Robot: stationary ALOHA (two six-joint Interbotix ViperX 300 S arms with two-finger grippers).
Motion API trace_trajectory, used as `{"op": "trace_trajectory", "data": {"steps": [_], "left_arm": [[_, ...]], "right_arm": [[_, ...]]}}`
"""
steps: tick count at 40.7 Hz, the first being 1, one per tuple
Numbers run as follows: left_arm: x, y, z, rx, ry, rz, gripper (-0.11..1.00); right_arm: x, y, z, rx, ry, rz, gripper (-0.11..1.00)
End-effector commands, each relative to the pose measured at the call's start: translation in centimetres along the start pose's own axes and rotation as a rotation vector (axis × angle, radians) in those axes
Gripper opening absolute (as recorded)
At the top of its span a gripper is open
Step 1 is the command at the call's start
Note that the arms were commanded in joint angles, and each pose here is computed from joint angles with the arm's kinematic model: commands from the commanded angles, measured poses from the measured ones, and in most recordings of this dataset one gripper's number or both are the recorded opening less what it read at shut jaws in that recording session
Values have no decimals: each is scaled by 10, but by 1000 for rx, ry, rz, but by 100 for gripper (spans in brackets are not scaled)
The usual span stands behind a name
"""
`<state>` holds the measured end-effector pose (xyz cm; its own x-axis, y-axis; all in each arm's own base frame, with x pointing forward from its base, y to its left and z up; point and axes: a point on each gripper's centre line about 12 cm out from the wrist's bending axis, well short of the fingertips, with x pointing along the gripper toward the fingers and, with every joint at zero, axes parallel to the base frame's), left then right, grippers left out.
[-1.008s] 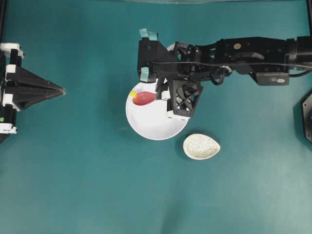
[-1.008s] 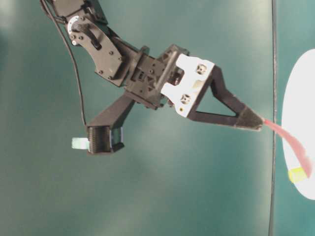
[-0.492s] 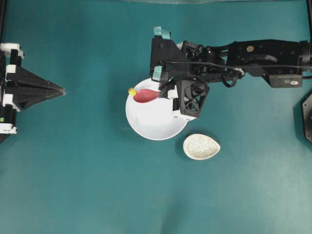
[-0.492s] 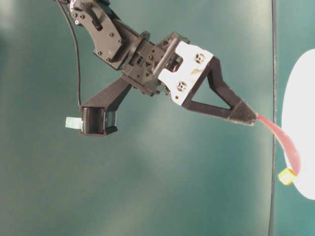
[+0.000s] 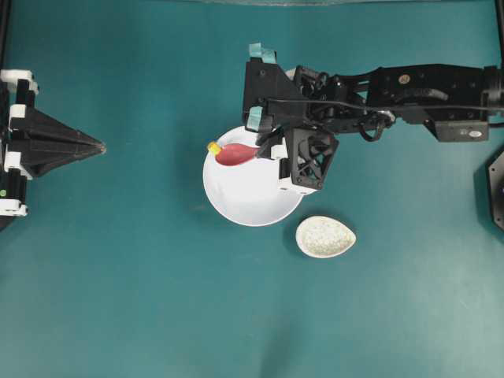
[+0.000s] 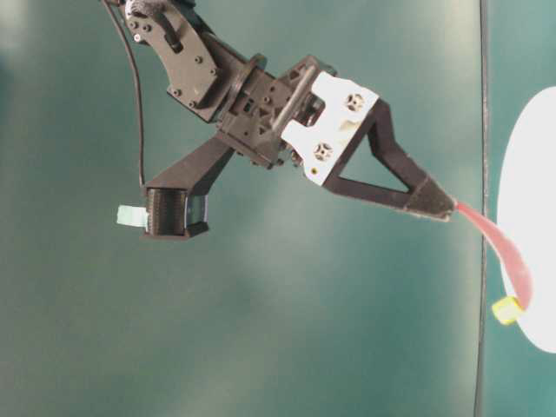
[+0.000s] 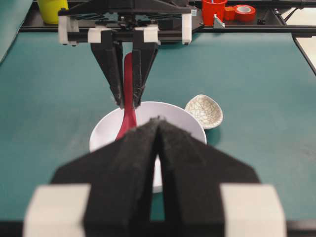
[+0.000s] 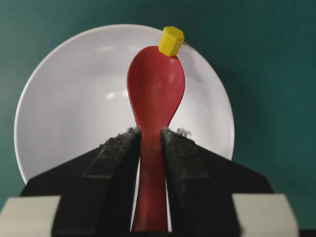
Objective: Scoop the yellow hexagonal prism block from the bowl with a spoon using the right arm.
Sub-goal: 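Drag the spoon under the yellow block toward the bowl's left rim, then lift the spoon carrying the yellow block up out of the bowl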
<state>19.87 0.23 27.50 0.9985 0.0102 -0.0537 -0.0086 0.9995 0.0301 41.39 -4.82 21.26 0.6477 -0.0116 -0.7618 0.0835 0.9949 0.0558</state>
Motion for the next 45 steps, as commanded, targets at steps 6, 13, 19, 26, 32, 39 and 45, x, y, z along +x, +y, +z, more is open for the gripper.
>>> {"op": "trace_trajectory", "data": {"steps": [6, 13, 19, 26, 32, 39, 45], "left_arm": [[2, 1, 10, 5, -23, 2, 0], [2, 1, 10, 5, -23, 2, 0], [2, 1, 10, 5, -23, 2, 0], [2, 0, 10, 5, -25, 0, 0], [2, 1, 10, 5, -23, 2, 0], [2, 1, 9, 5, -17, 2, 0], [2, 1, 10, 5, -17, 2, 0]], "right_arm": [[-11, 2, 9, -4, -67, -4, 22], [-9, 1, 8, -3, -86, -9, 22], [-9, 1, 8, -4, -98, -13, 22], [-9, 2, 8, -7, -107, -11, 22], [-13, 5, 9, -12, -116, -7, 22], [-32, 8, 17, -21, -172, -6, 22], [-50, 10, 28, -32, -266, -12, 22]]}}
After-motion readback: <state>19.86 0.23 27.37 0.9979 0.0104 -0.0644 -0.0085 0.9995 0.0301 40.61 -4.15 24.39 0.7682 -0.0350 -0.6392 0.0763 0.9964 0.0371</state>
